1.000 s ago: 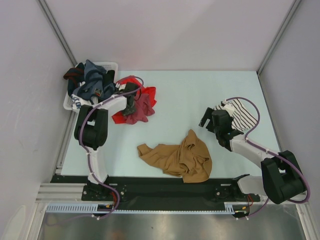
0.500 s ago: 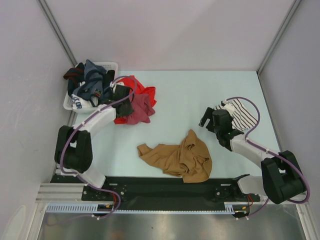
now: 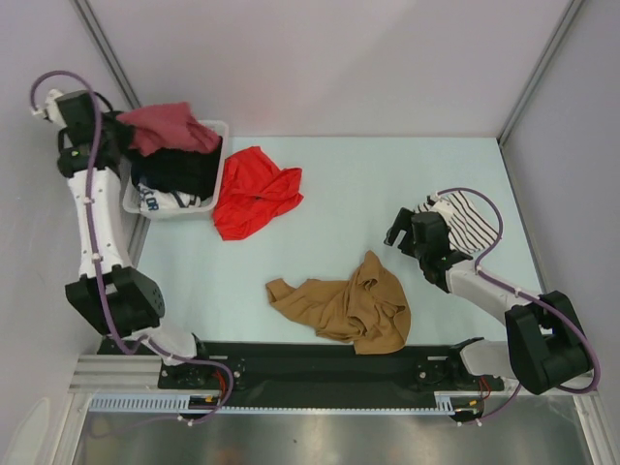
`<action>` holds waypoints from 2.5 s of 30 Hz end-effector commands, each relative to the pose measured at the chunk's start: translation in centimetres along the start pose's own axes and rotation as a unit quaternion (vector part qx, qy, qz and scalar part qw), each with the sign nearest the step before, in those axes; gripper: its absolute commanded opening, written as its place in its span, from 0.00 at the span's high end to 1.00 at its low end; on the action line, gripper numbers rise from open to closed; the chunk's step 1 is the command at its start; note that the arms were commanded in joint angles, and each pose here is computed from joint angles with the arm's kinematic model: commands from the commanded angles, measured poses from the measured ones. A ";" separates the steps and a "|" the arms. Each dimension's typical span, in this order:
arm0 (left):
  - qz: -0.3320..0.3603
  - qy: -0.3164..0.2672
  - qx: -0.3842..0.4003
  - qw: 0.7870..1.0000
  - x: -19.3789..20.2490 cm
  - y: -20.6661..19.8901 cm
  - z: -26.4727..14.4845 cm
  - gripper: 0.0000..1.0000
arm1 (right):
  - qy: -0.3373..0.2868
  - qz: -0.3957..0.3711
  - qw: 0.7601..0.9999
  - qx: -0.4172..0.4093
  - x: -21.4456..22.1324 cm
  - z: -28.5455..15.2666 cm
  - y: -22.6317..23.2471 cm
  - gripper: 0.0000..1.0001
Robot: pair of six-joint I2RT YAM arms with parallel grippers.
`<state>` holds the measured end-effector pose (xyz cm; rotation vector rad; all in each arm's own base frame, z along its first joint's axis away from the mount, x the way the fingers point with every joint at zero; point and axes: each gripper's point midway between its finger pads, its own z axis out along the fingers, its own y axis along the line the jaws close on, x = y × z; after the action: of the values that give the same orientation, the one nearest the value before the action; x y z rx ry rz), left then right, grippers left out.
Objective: Fold and stack the tank tops
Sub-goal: Move the tank top to the center of the board
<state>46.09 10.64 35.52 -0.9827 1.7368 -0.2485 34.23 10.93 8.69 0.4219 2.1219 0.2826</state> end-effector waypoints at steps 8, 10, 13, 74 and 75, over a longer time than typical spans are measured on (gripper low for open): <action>0.071 0.074 -0.065 0.993 5.7 0.5 1.7 0.00 | -0.012 0.011 1.000 -0.023 -0.8 0.2 1.2 0.07; 0.144 0.066 -0.067 0.985 8.7 -0.6 0.2 0.00 | -0.012 0.012 1.000 -0.022 -0.9 0.2 1.1 0.07; 0.214 0.098 -0.045 0.971 14.7 -1.0 -1.3 0.00 | -0.013 0.012 1.000 -0.021 -0.9 0.2 1.1 0.07; -0.093 0.040 0.010 0.995 -2.5 4.6 3.2 0.00 | 0.008 0.011 0.999 -0.036 0.0 0.8 1.5 0.08; -0.065 0.041 0.015 0.997 -3.0 2.3 1.9 0.00 | 0.009 0.009 0.999 -0.041 0.0 0.8 1.7 0.08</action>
<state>46.47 17.21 31.29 -1.2527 1.6520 -0.5011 34.25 12.00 7.69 0.3939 2.1630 0.3487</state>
